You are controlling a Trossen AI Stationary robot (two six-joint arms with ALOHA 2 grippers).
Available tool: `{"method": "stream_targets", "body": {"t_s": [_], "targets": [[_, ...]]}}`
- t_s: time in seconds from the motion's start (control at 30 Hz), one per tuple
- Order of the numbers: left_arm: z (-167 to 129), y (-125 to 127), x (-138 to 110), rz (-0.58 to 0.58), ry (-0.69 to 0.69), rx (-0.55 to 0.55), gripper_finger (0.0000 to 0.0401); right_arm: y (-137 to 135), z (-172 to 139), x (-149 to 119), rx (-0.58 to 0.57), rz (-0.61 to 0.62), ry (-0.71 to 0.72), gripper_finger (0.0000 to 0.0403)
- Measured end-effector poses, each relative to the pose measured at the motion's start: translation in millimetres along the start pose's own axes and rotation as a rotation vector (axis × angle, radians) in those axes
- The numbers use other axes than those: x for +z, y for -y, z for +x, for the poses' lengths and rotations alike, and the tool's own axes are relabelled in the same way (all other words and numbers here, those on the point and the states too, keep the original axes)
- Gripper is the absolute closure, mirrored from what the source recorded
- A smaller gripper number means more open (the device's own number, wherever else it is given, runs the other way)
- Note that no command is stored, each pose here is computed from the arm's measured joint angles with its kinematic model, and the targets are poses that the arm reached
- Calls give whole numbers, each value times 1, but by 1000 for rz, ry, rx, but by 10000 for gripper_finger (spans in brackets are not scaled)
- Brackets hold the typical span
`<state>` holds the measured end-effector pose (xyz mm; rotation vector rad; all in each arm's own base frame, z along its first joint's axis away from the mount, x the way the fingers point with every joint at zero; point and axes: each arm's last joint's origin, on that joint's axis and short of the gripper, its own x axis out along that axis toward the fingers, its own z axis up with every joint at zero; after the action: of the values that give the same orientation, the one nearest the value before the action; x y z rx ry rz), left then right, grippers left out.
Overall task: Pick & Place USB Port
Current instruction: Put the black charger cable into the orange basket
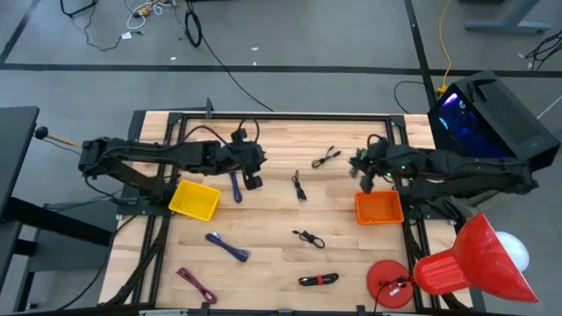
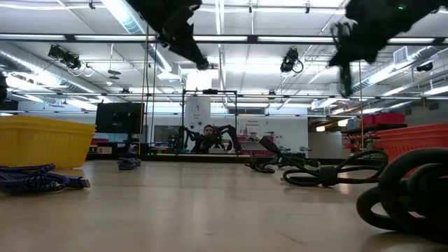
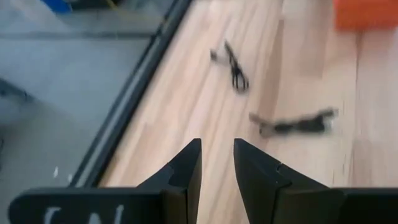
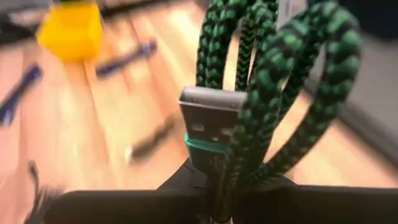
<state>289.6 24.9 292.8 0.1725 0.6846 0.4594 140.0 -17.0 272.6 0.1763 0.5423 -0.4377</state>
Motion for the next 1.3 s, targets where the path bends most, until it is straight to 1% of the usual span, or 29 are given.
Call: {"method": "stream_targets", "body": {"t_s": [0.07,0.2,0.37,0.6,0.7,0.83,0.97,1.3], "targets": [[1,1,-4,0,-40,-1,302,1,-5,-9,3,47,-74,382],[3,2,-13,20,-123,0,302,2,-8,-23,16,87,-219,382],[2,1,-15,14,-143,2,302,1,-11,-34,59,93,-355,382],[2,1,-15,1,-142,3,302,7,-20,-52,17,129,-582,383],[2,1,-15,-1,-142,3,302,8,-22,-55,22,148,-627,383],[2,1,-15,-4,-142,3,302,7,-21,-56,43,172,-646,383],[2,2,-15,-7,-143,2,302,6,-16,-67,53,189,-709,383],[2,2,-15,-8,-142,1,302,1,-5,-81,96,187,-714,383]]}}
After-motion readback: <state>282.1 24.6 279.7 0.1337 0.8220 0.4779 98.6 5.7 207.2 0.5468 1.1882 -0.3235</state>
